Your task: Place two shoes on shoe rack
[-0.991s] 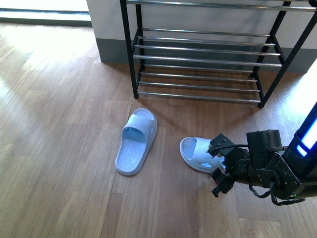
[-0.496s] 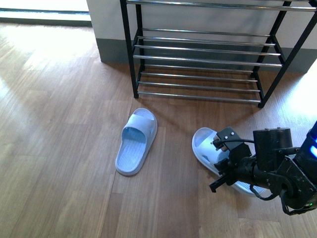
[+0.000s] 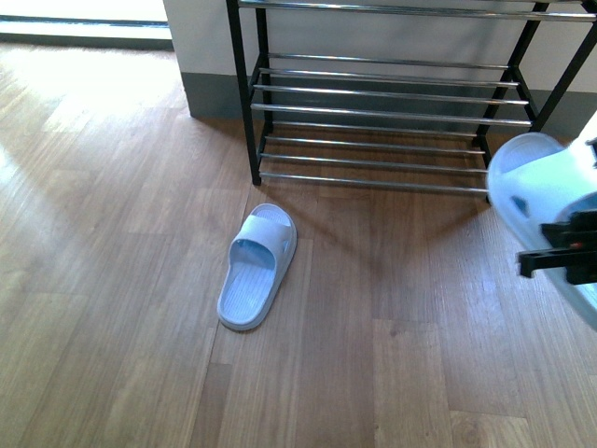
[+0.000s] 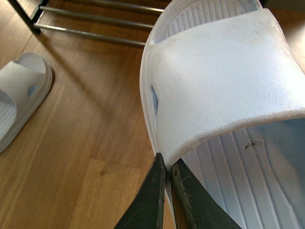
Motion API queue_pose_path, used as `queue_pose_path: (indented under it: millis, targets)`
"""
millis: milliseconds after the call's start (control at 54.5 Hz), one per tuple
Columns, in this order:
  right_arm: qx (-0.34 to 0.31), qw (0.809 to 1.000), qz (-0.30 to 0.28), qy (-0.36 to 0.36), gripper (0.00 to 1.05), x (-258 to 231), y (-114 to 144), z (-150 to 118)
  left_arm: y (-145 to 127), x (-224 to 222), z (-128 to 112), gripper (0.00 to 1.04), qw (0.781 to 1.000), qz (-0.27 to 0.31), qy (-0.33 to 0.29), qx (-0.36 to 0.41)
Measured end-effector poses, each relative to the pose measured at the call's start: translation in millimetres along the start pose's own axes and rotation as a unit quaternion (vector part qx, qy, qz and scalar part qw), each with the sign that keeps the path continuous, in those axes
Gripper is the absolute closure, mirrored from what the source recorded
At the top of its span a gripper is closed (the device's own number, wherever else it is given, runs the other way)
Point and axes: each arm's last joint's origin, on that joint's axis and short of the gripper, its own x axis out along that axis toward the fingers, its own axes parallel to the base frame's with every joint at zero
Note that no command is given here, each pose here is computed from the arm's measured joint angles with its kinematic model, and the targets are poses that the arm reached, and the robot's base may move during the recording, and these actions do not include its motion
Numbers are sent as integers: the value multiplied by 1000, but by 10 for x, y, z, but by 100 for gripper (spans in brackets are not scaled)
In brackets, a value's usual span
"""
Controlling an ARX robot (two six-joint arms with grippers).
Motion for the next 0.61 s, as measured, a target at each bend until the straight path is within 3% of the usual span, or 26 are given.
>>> queue_pose_path:
  millis: [312, 477, 606]
  targets:
    - [67, 996, -26, -44, 103, -974, -313, 341, 0, 0, 0, 9, 1000, 0, 0, 0]
    - [86, 993, -8, -82, 103, -1469, -282, 389, 0, 0, -1, 9, 1000, 0, 0, 0]
    - [88, 992, -4, -93, 103, -1529, -269, 395, 0, 0, 0, 9, 1000, 0, 0, 0]
